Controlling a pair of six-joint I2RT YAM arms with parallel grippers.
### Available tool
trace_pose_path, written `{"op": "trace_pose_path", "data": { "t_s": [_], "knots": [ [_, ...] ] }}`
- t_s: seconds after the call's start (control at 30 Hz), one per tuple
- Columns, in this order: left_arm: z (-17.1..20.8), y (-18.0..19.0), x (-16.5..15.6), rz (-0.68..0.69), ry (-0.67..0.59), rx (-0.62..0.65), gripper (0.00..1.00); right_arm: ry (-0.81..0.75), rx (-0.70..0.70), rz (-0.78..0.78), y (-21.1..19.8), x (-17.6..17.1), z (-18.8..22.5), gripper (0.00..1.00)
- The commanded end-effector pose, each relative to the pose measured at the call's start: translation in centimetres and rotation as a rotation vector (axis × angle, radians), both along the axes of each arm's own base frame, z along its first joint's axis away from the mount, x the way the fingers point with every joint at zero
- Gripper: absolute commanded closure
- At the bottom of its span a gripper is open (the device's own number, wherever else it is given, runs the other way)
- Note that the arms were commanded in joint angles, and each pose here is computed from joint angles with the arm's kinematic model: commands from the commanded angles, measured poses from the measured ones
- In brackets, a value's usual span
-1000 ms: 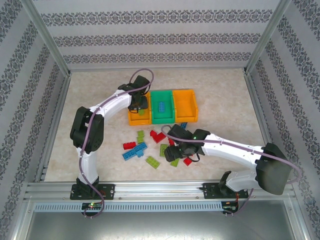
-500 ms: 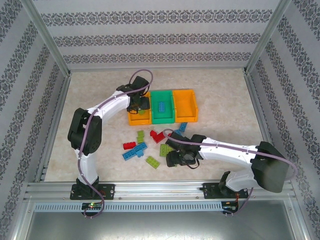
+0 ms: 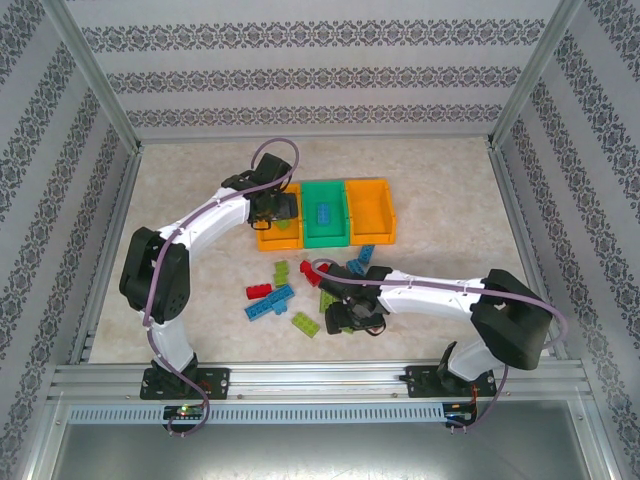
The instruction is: Sort the legos into containers by color
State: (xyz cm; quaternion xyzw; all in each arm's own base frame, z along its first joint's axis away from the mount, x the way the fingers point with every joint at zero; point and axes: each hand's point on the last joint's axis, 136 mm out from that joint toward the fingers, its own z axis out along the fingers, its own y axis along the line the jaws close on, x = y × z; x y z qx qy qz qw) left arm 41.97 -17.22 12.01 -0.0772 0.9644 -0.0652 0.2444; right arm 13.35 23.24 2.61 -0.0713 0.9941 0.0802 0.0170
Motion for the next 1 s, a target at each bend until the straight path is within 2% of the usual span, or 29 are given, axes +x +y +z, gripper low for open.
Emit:
{"op": "trace_pose_path", "data": {
  "t_s": [0.0, 0.17, 0.43, 0.63, 0.97],
  "knots": [
    [0.4, 0.8, -0.1, 0.023, -0.015, 0.002, 0.23, -0.001, -0.023, 0.009, 0.2, 0.2, -0.3, 0.27],
    [0.4, 0.8, -0.1, 0.029, -0.015, -0.002, 0.22, 0.008, -0.074, 0.025, -0.1, 0.3, -1.2, 0.28],
    [0.3, 1.2, -0.5, 0.033, -0.01, 0.012, 0.22, 0.009, -0.104, 0.032, -0.3, 0.7, -2.0, 0.39],
    [0.4, 1.3, -0.7, 0.037, -0.013, 0.017, 0.22, 0.004, -0.114, 0.038, -0.6, 1.0, -2.0, 0.54],
    [0.7, 1.9, -0.9, 0.053, -0.022, 0.033, 0.22, -0.041, -0.088, 0.038, -0.9, 1.4, -0.5, 0.66]
  ]
}}
